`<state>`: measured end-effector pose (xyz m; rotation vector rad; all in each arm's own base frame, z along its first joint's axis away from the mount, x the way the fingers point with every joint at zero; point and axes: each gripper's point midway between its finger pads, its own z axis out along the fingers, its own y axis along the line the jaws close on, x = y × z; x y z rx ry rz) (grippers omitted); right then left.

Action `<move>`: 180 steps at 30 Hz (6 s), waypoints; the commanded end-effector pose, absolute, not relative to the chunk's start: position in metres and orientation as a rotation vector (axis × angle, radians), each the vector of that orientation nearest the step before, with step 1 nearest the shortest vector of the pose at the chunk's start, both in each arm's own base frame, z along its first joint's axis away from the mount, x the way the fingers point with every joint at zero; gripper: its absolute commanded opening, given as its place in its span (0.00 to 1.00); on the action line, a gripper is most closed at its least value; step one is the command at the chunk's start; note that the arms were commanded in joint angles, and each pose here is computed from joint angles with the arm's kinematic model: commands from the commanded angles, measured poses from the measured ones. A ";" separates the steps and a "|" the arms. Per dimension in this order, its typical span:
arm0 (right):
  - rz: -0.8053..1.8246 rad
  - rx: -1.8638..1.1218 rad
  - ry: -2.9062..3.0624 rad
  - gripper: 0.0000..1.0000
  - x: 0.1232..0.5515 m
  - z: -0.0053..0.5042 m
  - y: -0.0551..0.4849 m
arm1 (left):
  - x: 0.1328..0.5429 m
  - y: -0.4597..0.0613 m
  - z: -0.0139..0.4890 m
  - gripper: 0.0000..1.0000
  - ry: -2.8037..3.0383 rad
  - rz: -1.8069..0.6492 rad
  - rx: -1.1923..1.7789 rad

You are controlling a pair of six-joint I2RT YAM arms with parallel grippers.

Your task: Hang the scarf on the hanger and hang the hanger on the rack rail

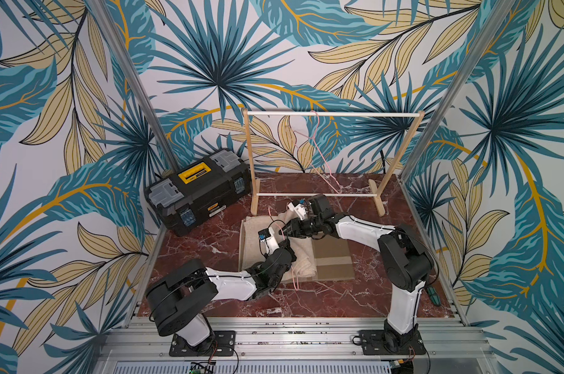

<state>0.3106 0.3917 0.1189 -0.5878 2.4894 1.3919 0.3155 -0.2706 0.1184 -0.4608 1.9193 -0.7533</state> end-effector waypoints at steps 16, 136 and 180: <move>1.112 -0.588 2.597 0.00 0.291 0.098 0.352 | 0.317 -0.278 0.130 0.00 1.899 -0.783 -0.422; 0.768 -0.494 2.368 0.00 0.322 0.151 0.332 | 0.349 -0.195 0.134 0.00 2.444 -0.998 -0.310; 0.654 -0.392 2.396 0.00 0.317 0.106 0.306 | 0.326 -0.075 0.073 0.52 2.481 -0.695 -0.520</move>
